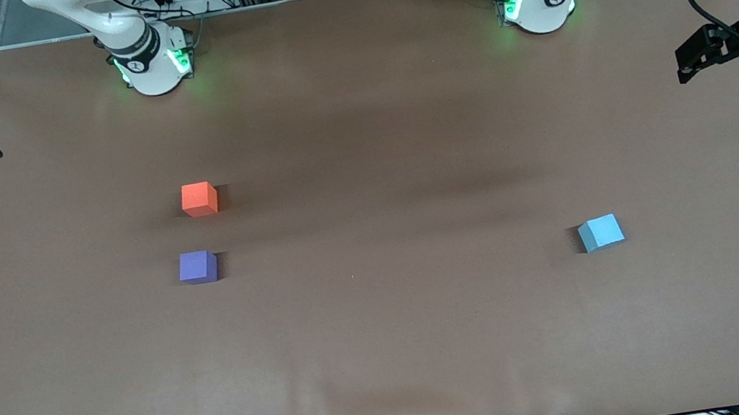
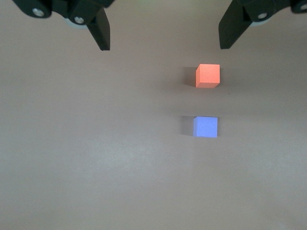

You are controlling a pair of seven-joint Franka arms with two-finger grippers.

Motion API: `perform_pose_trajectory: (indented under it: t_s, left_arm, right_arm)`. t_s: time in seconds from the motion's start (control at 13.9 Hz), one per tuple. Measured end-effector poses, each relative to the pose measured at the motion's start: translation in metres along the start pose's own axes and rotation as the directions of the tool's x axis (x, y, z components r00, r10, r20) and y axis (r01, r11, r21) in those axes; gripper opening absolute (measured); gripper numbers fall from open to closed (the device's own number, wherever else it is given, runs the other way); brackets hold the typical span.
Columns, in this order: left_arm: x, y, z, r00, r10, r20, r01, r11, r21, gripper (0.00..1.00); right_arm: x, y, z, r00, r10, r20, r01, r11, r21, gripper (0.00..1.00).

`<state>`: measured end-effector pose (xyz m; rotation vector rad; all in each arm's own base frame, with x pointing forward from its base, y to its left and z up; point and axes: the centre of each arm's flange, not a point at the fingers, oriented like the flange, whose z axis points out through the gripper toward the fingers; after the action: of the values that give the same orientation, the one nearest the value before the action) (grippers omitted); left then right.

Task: Place blue block between orange and purple blocks
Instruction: 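Reach the left gripper down to the light-blue cube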

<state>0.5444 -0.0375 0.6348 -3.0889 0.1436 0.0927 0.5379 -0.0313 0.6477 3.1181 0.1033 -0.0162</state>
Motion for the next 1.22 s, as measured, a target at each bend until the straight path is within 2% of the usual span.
perform_pose_trajectory:
  t_s: [0.29, 0.5, 0.65, 0.86, 1.22]
  left_arm:
    - [0.001, -0.001, 0.004, 0.999, 0.048, 0.014, -0.048, 0.999, -0.001, 1.0]
    - [0.019, 0.003, 0.033, 0.996, 0.06, 0.066, -0.06, 0.998, -0.007, 1.0]
    - [0.041, 0.004, 0.062, 0.995, 0.064, 0.074, -0.063, 0.998, -0.009, 1.0]
    - [0.082, 0.005, 0.111, 0.997, 0.068, 0.041, -0.067, 0.998, -0.011, 1.0]
    - [0.143, 0.017, 0.227, 0.999, 0.043, 0.015, -0.043, 0.999, -0.019, 1.0]
  right_arm:
    - [-0.001, 0.002, 0.001, 1.0, 0.015, 0.006, -0.015, 1.0, 0.02, 1.0]
    - [-0.002, 0.008, 0.001, 1.0, 0.027, 0.011, -0.028, 0.999, 0.032, 1.0]
    - [-0.002, 0.008, 0.001, 1.0, 0.028, 0.011, -0.029, 0.999, 0.034, 1.0]
    - [-0.003, 0.008, 0.001, 1.0, 0.028, 0.013, -0.029, 0.999, 0.036, 1.0]
    - [-0.003, 0.008, 0.002, 0.999, 0.029, 0.019, -0.029, 0.999, 0.037, 1.0]
